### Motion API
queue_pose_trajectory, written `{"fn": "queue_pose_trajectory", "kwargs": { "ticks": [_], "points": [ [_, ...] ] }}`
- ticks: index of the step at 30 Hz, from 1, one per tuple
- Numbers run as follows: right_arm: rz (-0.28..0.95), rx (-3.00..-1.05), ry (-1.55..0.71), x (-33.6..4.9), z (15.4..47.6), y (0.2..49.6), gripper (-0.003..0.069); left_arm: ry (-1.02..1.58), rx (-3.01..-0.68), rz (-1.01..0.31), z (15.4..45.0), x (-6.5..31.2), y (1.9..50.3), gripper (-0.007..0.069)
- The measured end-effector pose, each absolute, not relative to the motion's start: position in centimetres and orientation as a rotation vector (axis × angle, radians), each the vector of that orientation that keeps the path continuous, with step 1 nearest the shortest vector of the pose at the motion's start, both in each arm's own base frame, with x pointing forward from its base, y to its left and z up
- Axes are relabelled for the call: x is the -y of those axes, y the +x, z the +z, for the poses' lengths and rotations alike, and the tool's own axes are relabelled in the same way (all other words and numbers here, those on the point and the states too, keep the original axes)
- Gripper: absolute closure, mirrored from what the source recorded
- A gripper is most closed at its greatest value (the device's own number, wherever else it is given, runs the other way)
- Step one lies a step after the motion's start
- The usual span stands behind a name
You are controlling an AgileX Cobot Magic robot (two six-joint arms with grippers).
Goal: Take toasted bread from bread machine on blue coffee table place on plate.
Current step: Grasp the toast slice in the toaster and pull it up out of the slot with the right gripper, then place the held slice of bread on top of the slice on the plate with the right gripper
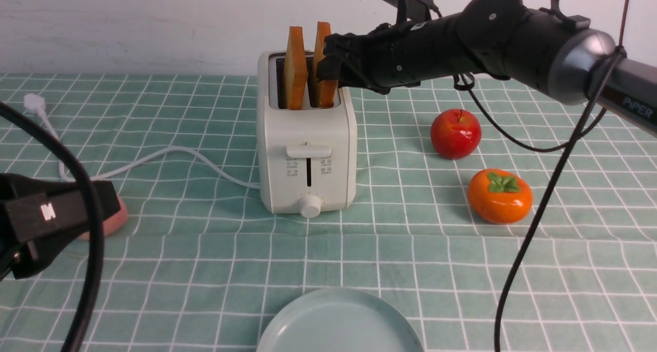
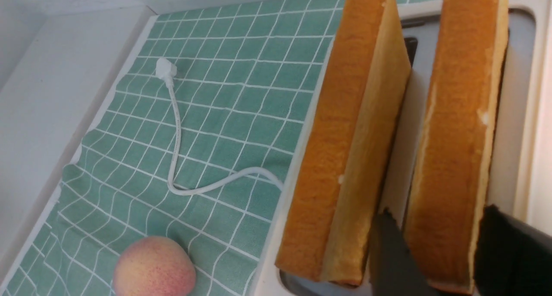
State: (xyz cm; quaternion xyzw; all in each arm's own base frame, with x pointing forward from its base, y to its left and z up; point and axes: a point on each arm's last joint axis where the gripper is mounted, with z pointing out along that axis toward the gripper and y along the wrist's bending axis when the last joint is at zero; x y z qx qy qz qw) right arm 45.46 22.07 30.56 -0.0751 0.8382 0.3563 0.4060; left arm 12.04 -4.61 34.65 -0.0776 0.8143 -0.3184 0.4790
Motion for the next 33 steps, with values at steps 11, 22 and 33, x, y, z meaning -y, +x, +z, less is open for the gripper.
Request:
{"fn": "queue_pose_trajectory", "kwargs": {
  "ticks": [11, 22, 33],
  "points": [
    [0.912, -2.119, -0.211, -20.8, 31.9, 45.1, 0.0588, -0.189, -1.989, -0.777, 34.6, 4.6, 12.0, 0.0387],
    [0.982, -1.906, -0.248, -12.9, 46.2, 37.4, 0.0588, -0.189, -1.989, -0.777, 34.6, 4.6, 12.0, 0.0387],
    [1.052, -2.123, -0.447, -14.3, 42.6, 29.0, 0.0588, -0.191, -1.993, -0.788, 34.6, 4.7, 12.0, 0.0387]
  ]
}}
